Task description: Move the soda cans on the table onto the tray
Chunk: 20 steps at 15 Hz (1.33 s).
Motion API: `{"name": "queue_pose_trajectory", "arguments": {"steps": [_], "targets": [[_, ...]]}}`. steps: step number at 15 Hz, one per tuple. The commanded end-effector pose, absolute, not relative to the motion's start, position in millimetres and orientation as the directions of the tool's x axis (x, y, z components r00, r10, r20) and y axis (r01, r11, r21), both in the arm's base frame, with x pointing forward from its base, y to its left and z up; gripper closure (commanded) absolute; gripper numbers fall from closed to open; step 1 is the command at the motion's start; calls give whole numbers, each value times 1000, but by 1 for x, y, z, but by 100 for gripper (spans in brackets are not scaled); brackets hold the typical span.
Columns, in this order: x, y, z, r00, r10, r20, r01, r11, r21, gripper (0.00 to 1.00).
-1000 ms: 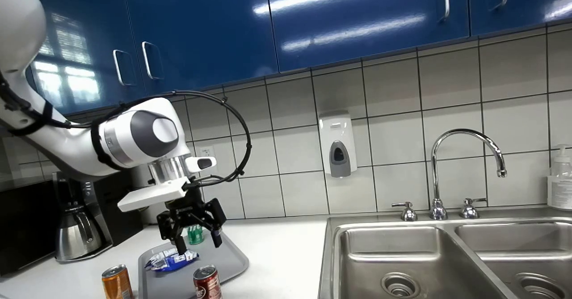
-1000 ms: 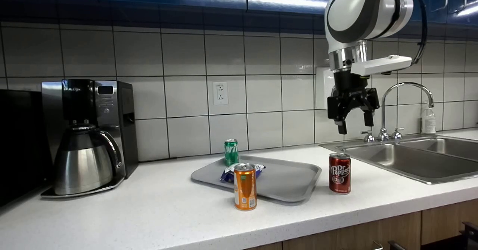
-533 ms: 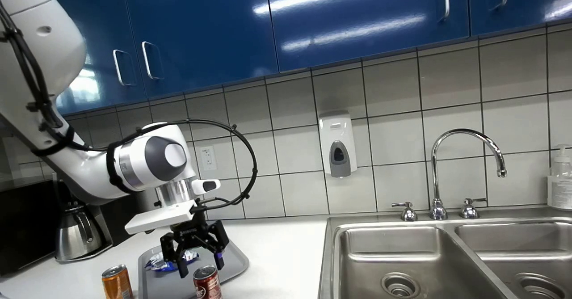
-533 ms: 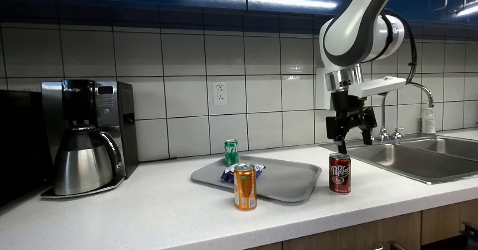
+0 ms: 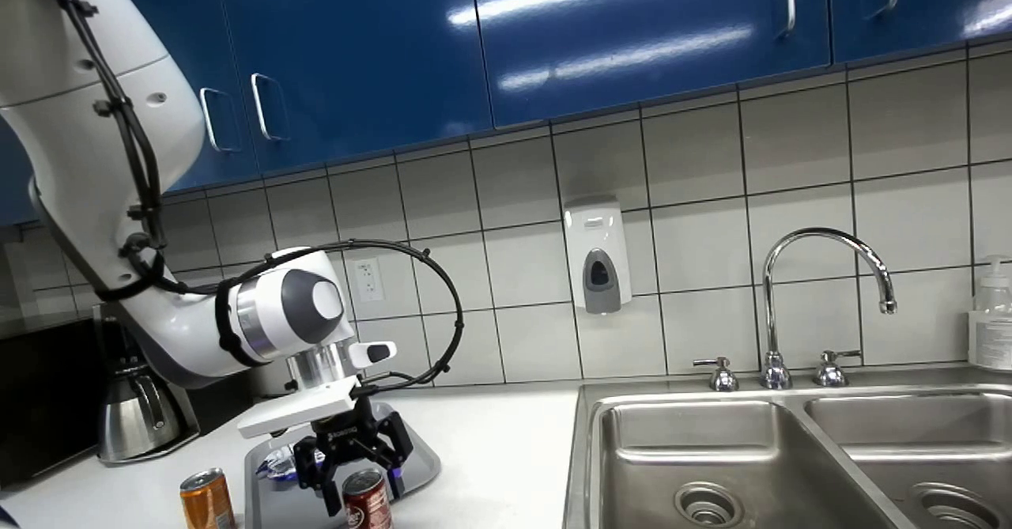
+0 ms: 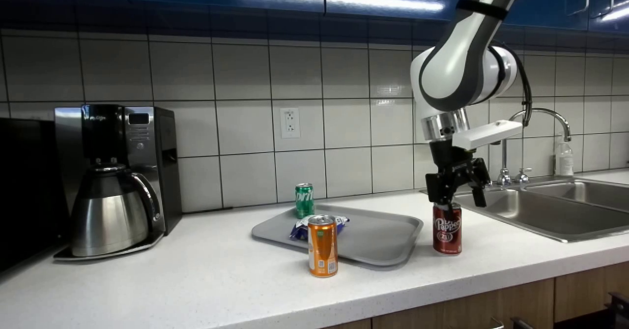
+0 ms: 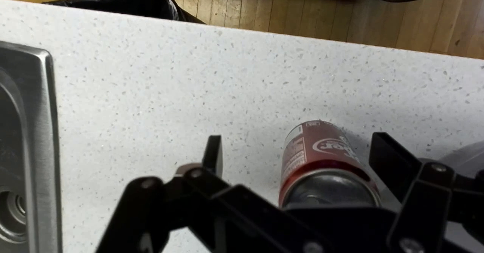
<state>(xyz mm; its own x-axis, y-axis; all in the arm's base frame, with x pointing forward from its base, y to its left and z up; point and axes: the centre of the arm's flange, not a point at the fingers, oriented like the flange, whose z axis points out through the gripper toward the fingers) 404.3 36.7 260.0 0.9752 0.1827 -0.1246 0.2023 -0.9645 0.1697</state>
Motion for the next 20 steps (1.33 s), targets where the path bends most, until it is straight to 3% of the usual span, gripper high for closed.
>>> {"name": "queue_pose_trajectory", "arguments": {"steps": [1,11,12,13,17,20], "targets": [[423,45,246,974,182,-134,206,-960,192,0],[442,60,223,964,214,-158,237,-960,147,0],[443,60,222,964,214,-155,236,-961,146,25],[445,60,222,965,214,-153,236,-961,145,26],[449,57,223,967,209,-144,231,-961,150,57],[452,56,228,969,207,-133,226,-962,152,58]]}}
